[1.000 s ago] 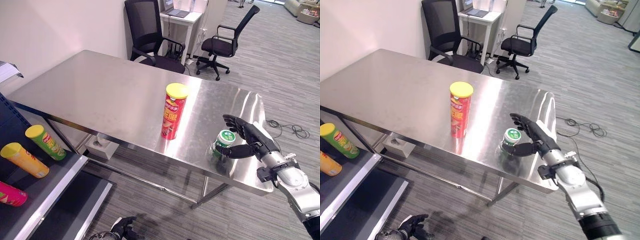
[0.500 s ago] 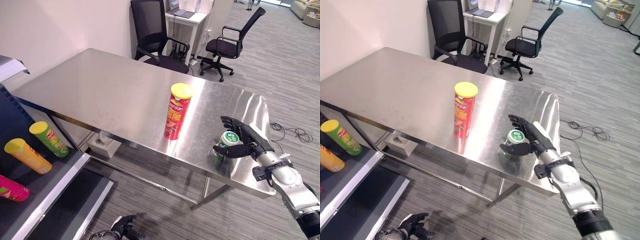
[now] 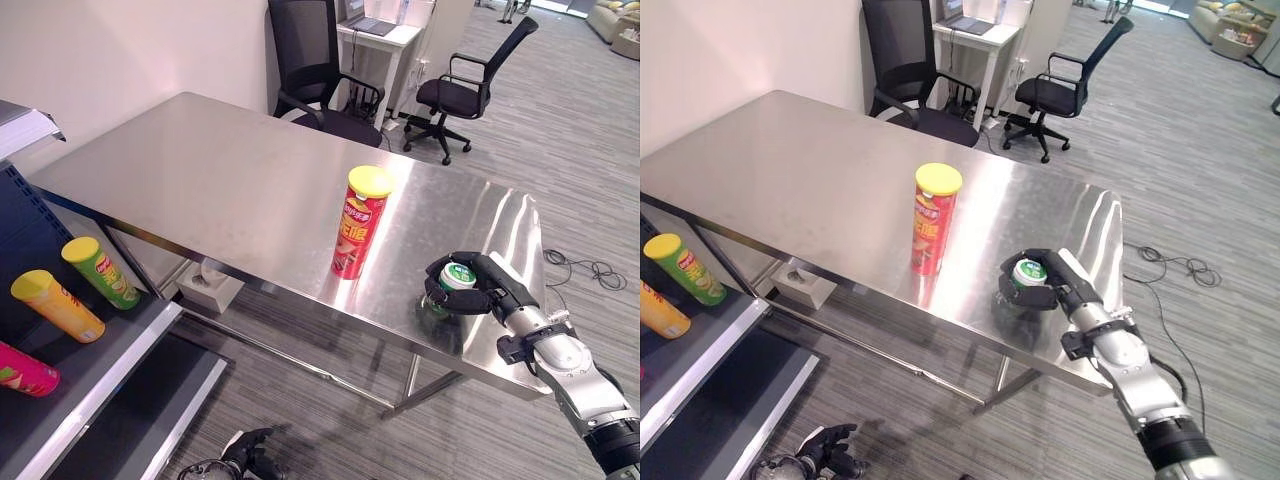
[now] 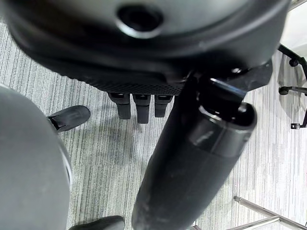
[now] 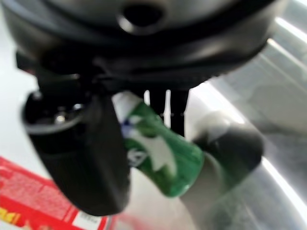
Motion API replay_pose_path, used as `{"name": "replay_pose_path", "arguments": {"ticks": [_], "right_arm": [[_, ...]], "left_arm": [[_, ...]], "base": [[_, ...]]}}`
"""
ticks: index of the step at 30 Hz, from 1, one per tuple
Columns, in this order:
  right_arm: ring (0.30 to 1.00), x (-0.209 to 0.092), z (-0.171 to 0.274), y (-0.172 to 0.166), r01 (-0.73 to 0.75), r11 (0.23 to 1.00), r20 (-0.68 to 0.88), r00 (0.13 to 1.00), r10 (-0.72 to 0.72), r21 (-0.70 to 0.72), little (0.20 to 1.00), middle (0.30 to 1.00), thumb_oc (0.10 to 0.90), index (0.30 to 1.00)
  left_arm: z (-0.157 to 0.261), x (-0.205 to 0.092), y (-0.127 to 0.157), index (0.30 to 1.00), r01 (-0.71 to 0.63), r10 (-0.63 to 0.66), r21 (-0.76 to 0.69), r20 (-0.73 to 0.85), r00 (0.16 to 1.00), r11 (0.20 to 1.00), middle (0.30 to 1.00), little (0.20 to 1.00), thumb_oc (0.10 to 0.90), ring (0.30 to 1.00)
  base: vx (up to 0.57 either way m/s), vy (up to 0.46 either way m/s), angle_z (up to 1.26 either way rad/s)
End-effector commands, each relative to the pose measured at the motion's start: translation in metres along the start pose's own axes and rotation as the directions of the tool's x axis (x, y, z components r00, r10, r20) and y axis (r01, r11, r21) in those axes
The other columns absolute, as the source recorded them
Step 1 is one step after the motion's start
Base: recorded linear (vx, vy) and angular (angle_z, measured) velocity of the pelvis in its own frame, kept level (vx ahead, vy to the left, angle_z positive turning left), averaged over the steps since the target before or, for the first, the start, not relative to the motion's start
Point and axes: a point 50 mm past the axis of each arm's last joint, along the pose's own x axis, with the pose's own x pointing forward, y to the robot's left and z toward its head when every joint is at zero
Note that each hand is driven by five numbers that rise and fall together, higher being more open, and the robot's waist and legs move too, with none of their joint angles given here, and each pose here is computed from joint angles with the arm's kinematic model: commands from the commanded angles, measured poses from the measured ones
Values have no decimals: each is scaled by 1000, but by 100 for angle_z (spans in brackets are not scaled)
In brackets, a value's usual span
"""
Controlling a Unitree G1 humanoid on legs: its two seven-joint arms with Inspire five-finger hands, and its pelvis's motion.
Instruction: Put the goods on the table back onto the shelves and tidy them up.
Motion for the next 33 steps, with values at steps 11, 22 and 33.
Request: {"name": "replay_pose_path", "arguments": {"ticks": [11, 22, 33], "right_arm": [[300, 17, 47, -28, 167, 985, 217, 964, -153, -47, 300, 300, 400, 300], [300, -28, 97, -43, 352, 936, 508, 807, -301, -5, 300, 300, 400, 300], [300, -76, 186, -15, 196, 980, 866, 484, -122, 28, 300, 300, 400, 300]], "left_arm": [[-14, -3, -6, 900, 11, -9, 43, -50, 999, 999, 900, 900, 800, 900], [-6, 0, 6, 900, -58, 60, 64, -27, 998, 996, 900, 900, 800, 900], [1, 1, 2, 900, -40, 39, 166, 8, 999, 985, 900, 900, 800, 900]], "base": [[0, 0, 0], [1, -24, 0], [-19, -73, -2]]}}
